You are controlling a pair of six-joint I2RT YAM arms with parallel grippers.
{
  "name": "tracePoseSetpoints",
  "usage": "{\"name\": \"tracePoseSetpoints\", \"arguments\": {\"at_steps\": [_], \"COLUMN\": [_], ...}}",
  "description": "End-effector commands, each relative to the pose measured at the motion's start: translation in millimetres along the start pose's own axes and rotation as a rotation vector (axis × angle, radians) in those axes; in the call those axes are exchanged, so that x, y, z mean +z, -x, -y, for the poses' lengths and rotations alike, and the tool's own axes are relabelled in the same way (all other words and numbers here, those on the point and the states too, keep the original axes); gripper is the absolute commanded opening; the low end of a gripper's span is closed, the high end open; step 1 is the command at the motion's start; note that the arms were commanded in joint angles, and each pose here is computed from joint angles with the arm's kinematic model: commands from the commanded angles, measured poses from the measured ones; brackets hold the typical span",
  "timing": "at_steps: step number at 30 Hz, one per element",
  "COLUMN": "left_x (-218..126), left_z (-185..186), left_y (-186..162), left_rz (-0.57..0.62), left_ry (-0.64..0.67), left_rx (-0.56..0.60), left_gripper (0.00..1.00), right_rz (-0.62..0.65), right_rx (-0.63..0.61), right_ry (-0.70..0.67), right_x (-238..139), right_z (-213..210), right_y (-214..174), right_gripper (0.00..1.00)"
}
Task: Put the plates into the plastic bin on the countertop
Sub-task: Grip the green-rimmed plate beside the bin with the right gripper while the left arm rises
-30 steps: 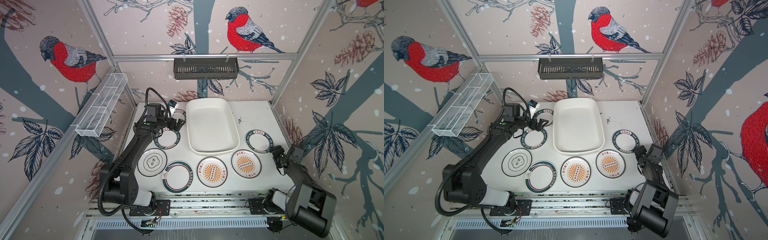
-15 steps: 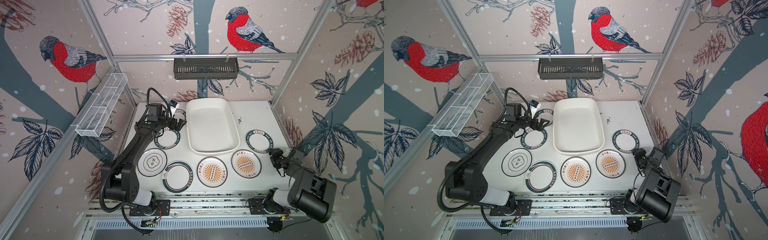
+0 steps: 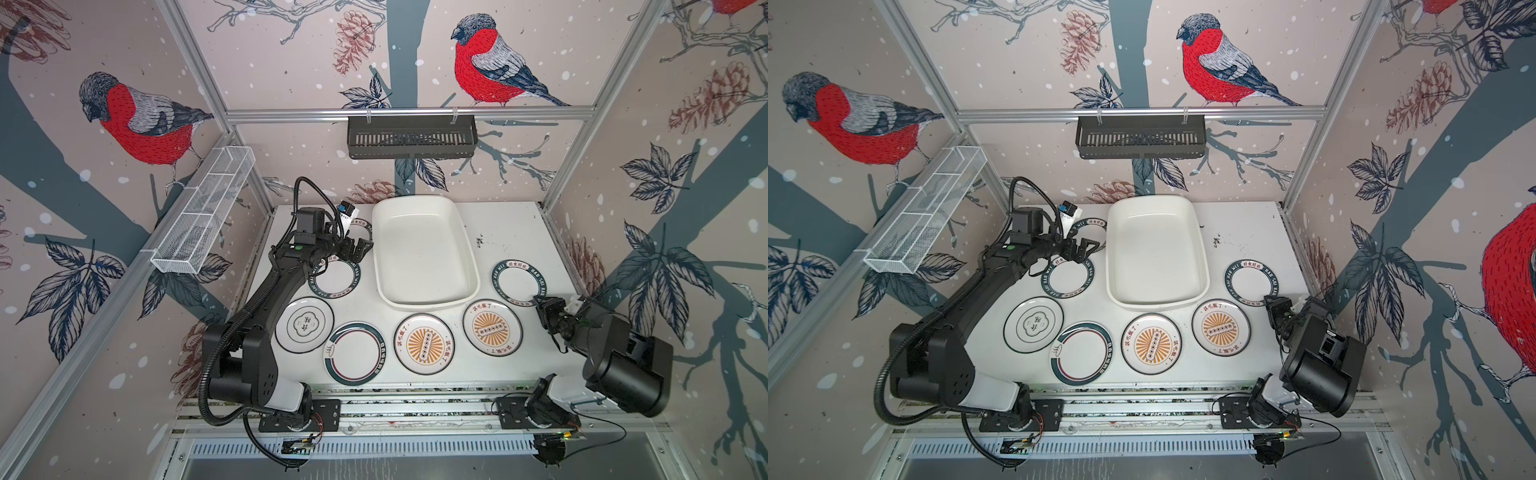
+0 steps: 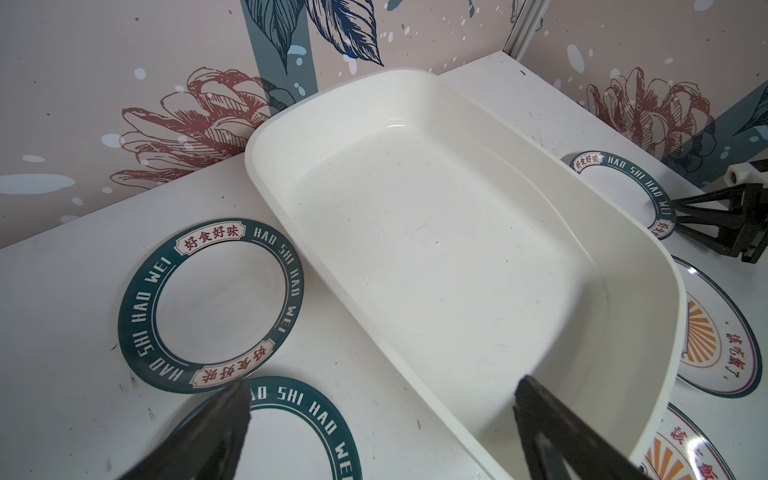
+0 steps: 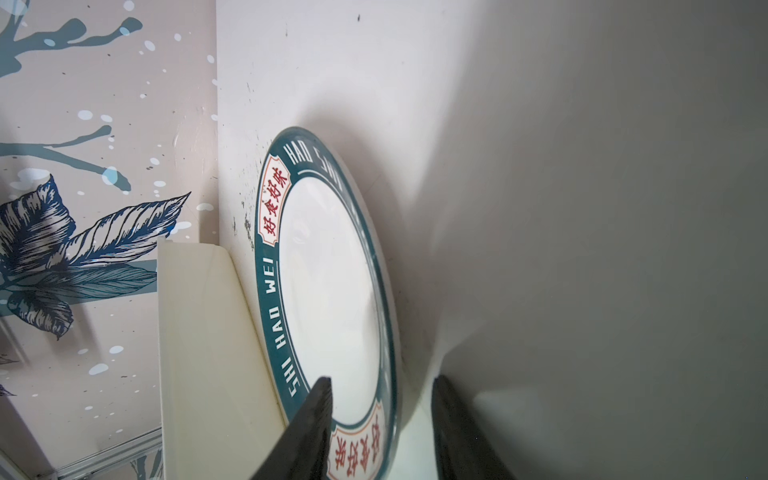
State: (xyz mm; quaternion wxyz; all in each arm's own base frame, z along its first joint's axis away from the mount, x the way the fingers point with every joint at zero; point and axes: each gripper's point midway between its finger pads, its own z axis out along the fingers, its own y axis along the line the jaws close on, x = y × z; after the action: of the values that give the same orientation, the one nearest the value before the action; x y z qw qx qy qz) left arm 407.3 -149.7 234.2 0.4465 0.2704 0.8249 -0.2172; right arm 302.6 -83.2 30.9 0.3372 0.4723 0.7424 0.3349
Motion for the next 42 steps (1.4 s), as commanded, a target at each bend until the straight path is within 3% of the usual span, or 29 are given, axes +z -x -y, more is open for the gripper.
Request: {"name": "tracePoseSetpoints", "arguments": {"at_steps": [1, 42], "left_x": [-1.3, -32.4], "left_z": [2.6, -1.7], "left_y": [5.2, 32.5], "left_rz": [0.021, 0.032], "left_ry": [-0.01, 0.09], "left_rx": [0.02, 0.076], "left_gripper": [0.98, 0.97], "right_rz": [-0.009, -0.009], "right_rx": [0.042, 0.021], "right_ry": [-0.046, 0.016], "right_x": [1.6, 10.2], "right_z": [15.3, 14.0], "right_y": [-4.4, 4.2], "right_gripper": [0.4, 0.03]}}
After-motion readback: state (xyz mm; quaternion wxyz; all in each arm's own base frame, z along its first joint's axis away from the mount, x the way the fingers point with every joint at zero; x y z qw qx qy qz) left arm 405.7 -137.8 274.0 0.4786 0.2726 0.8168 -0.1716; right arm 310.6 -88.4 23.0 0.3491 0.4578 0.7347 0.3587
